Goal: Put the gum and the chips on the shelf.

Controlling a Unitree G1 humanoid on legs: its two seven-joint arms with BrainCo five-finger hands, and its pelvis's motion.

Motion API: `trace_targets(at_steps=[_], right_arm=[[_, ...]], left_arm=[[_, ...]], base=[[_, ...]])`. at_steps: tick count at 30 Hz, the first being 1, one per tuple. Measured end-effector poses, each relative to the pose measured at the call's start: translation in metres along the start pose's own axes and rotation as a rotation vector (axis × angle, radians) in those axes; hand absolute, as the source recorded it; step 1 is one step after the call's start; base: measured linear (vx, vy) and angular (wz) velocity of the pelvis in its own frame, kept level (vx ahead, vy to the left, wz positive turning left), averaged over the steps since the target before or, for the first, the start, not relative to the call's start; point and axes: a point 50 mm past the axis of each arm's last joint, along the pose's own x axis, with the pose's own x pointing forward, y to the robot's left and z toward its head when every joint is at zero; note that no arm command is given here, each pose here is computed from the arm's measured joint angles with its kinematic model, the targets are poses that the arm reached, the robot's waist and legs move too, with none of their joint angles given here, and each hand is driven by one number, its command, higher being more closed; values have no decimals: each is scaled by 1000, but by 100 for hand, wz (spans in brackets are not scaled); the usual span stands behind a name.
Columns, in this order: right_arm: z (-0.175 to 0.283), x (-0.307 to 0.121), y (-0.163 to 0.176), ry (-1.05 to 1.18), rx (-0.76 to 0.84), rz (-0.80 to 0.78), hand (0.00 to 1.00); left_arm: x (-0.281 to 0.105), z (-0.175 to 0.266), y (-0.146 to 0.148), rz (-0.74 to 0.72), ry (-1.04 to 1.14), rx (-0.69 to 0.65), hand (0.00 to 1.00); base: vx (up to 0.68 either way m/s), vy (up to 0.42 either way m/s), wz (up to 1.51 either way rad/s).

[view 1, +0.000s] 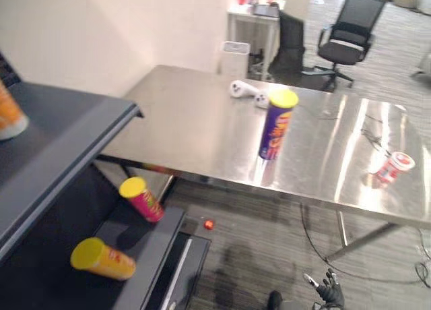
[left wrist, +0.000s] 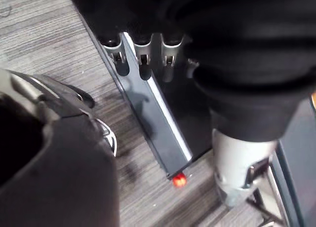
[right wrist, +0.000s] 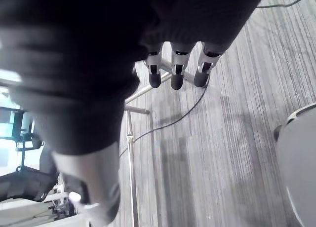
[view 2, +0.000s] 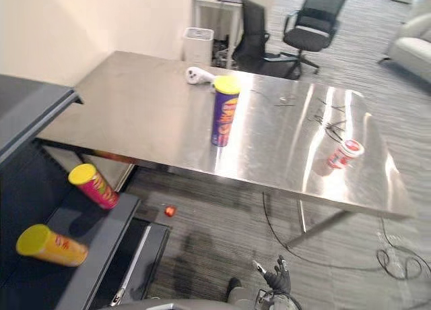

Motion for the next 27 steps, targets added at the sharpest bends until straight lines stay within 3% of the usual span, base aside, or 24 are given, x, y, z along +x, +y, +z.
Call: trace_targets(at_steps=[4,7,10,18,27], right_arm=[[-2,1,7,12,-35,26,0],[15,12,-5,-30,-64,-10,0],[1,4,-1,9,-50,-23,0],[12,14,-7,21,-40,-34,0],[10,15,-13,57,-26,-33,0]], left_arm=[[2,8,1,-10,-14,40,0],[2,5,-17,-57,5,43,0],[5,23,-6,-42,-35,81,0],[3,16,-24,-68,-34,95,0],[1,12,-28,-86,-49,82,0]], base=[[-124,-138,-77],[-124,-148,-69],[56,-221,-22],[107,-239,1],[51,36,-20]])
